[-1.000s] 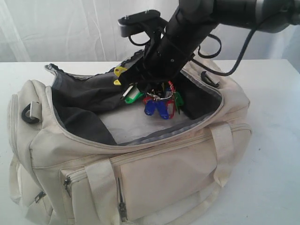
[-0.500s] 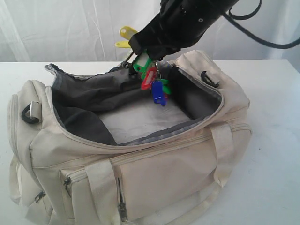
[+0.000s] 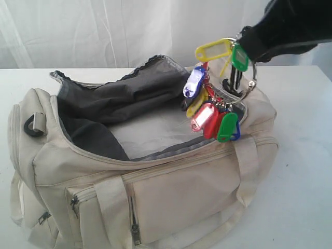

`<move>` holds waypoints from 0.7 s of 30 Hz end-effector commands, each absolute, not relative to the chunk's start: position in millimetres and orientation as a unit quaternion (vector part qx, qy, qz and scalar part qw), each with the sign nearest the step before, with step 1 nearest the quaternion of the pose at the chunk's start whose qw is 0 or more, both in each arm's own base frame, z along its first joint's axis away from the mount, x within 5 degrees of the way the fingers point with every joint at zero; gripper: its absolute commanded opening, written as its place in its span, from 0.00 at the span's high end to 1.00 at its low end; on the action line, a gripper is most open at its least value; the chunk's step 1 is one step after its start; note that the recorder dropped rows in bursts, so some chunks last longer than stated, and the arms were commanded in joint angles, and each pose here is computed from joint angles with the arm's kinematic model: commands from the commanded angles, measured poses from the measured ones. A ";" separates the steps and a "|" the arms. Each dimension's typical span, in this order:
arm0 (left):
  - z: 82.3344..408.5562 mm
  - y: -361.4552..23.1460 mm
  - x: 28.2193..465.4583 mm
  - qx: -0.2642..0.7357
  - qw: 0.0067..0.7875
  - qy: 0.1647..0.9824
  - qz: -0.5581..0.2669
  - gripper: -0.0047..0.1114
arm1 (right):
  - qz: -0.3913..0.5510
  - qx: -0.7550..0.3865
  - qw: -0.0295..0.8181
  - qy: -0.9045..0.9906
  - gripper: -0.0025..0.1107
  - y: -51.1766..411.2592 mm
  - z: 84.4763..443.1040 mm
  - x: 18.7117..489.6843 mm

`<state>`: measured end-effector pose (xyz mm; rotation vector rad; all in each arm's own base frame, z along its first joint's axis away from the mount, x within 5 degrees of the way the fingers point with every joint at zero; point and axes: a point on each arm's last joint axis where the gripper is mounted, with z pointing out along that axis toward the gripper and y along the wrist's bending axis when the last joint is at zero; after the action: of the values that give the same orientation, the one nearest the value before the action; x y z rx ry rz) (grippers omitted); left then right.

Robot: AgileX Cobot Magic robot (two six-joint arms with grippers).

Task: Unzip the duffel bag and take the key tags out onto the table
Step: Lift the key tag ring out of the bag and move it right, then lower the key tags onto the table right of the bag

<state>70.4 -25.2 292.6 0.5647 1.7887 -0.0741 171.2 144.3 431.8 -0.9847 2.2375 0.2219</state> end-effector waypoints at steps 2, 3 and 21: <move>291.5 -25.0 69.4 0.241 0.590 0.769 -0.035 0.96 | 0.054 -0.341 0.357 0.868 0.98 113.8 434.0 150.5; 291.5 -25.0 69.4 0.241 0.590 0.769 -0.035 0.96 | 0.046 -0.336 0.361 0.869 0.98 107.5 433.4 145.9; 290.9 -24.9 69.3 0.241 0.588 0.772 -0.035 0.96 | 0.002 -0.285 0.314 0.906 0.98 63.2 362.3 106.3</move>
<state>70.3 -25.1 292.0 0.5653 1.7955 -0.0730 105.0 64.9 378.6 -0.7724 2.3390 0.0366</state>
